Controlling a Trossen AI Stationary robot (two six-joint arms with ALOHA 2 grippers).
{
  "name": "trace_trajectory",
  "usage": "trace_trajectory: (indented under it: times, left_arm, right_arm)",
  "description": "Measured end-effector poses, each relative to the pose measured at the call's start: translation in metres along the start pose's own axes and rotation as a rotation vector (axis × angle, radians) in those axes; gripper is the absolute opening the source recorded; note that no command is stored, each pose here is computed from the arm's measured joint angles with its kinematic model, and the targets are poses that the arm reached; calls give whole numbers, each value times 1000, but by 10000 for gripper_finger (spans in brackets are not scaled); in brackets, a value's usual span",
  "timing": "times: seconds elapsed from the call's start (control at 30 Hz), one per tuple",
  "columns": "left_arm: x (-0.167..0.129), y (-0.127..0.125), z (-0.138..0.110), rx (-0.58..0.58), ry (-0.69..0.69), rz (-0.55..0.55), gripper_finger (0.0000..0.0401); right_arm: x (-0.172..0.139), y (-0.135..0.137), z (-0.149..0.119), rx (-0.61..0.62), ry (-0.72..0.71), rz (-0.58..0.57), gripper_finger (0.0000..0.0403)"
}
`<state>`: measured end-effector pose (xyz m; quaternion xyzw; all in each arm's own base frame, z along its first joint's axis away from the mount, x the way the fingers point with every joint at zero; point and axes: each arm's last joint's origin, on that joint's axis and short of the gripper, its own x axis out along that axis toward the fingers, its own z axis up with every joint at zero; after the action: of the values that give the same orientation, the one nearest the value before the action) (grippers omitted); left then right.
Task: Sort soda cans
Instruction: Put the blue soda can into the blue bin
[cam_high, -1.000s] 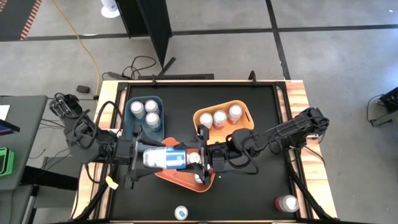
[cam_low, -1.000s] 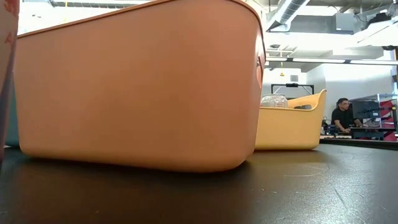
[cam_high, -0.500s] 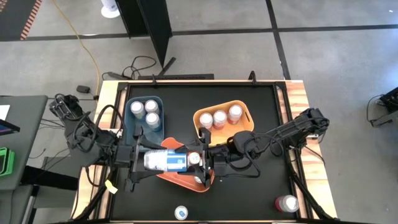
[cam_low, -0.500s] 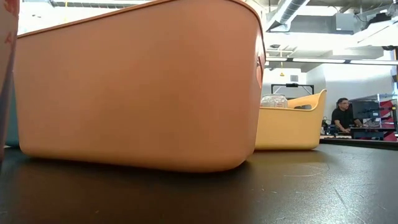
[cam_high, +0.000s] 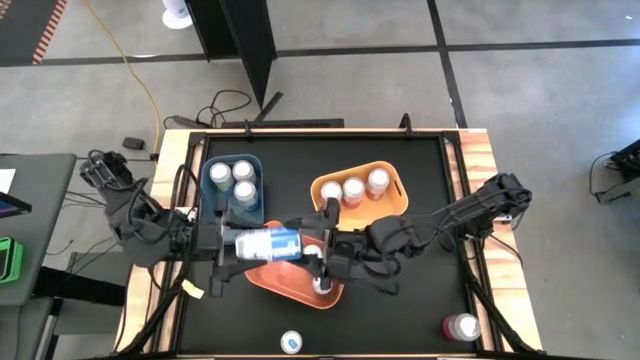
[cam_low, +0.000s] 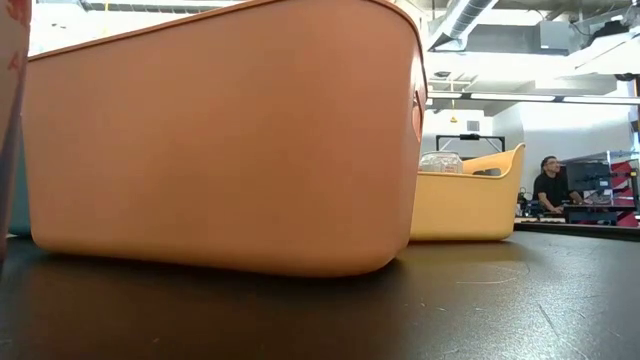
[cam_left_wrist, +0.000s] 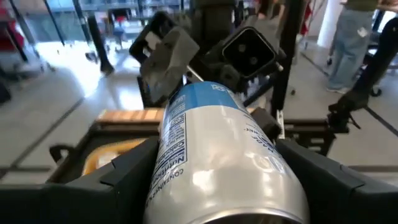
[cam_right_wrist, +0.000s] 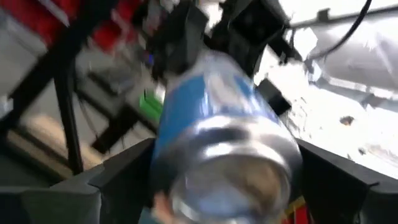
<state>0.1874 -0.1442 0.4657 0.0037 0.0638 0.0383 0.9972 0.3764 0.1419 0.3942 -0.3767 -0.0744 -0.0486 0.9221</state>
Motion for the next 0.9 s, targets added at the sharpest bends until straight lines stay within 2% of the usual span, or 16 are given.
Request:
trace_trajectory:
  times: [0.23,0.37,0.6,0.77,0.9]
  left_arm:
    - [-11,14,-7,-117,63,98,290]
    - [-21,28,-18,-185,136,183,290]
    - [-37,61,-42,-343,303,376,290]
    - [-44,82,-59,-458,489,530,290]
    - [-39,91,-61,-537,565,565,290]
  right_arm:
    - [-17,9,2,-60,244,5,374]
    - [-32,14,5,-47,343,48,373]
    - [-57,22,10,21,445,143,372]
    - [-75,30,16,51,492,208,372]
    - [-86,42,21,51,506,259,372]
